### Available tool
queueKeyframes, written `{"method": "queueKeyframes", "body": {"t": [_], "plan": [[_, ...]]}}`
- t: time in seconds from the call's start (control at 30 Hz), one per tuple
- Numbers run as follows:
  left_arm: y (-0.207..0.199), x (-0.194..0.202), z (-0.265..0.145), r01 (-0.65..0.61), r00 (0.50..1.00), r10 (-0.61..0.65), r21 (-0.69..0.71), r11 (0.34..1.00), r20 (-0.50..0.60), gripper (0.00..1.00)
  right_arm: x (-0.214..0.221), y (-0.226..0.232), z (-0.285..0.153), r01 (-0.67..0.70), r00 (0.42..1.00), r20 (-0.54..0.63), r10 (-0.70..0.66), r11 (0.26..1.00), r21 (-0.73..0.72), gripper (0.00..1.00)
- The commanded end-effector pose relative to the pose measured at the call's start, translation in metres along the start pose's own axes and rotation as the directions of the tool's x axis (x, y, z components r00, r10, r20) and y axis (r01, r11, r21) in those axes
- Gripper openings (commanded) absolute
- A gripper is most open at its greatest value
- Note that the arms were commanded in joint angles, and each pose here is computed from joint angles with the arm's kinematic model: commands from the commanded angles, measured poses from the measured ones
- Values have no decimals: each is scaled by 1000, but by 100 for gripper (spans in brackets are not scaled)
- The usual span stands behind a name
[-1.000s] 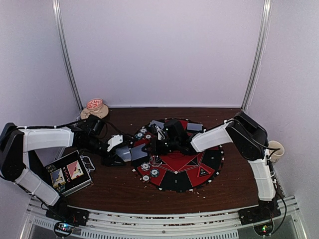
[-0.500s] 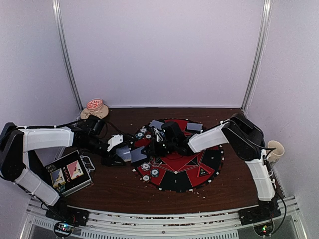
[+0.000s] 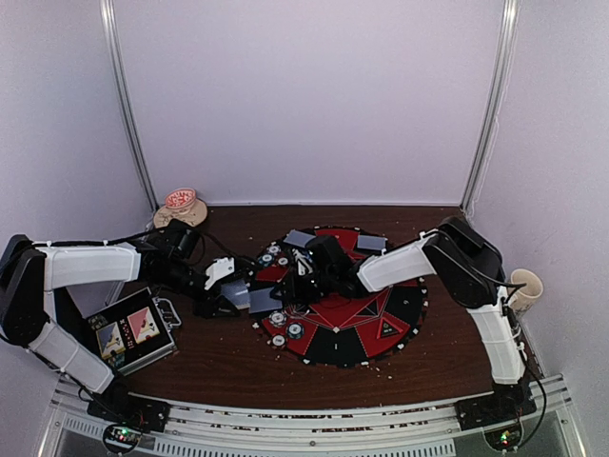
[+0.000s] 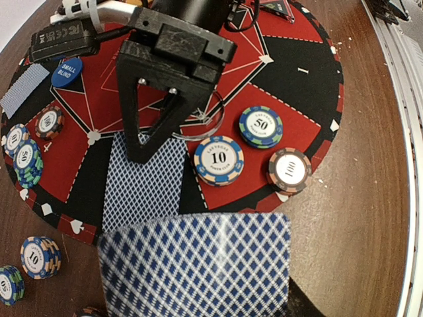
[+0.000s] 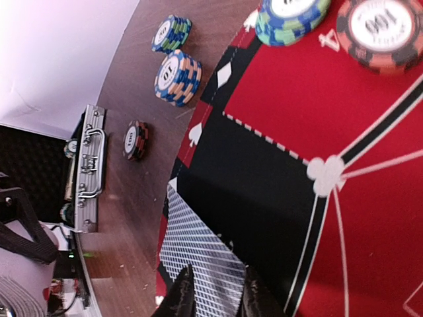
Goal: Distribute texas hold em gaming equipment
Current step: Distribute the poker card in the dealer area, then pick up the poker card from the face-down deck piles.
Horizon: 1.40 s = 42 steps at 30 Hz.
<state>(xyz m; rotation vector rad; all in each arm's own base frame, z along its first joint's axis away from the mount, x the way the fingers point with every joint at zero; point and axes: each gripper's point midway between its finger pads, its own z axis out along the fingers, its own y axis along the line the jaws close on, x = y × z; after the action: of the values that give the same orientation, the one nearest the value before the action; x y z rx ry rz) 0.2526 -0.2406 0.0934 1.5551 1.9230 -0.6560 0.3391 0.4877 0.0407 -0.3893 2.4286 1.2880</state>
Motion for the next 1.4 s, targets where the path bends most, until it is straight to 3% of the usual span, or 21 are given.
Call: {"method": "queueKeyframes", "body": {"t": [0.0, 0.5, 0.7, 0.97, 1.37], "plan": [[1, -4, 0, -19, 1000, 19, -2, 1000, 22, 45, -18, 10, -11, 51, 997, 51, -54, 997, 57, 29], [1, -4, -1, -19, 1000, 19, -2, 1000, 22, 45, -49, 42, -60, 117, 977, 168, -135, 987, 113, 59], [1, -4, -1, -20, 1000, 20, -3, 1000, 22, 45, -39, 80, -75, 165, 968, 193, -160, 986, -9, 72], [1, -5, -2, -21, 1000, 21, -4, 1000, 24, 45, -5, 124, -50, 199, 976, 124, -178, 964, -178, 74], [0, -6, -2, -22, 999, 22, -1, 1000, 27, 45, 20, 126, -11, 198, 980, 60, -190, 965, -171, 75]]}}
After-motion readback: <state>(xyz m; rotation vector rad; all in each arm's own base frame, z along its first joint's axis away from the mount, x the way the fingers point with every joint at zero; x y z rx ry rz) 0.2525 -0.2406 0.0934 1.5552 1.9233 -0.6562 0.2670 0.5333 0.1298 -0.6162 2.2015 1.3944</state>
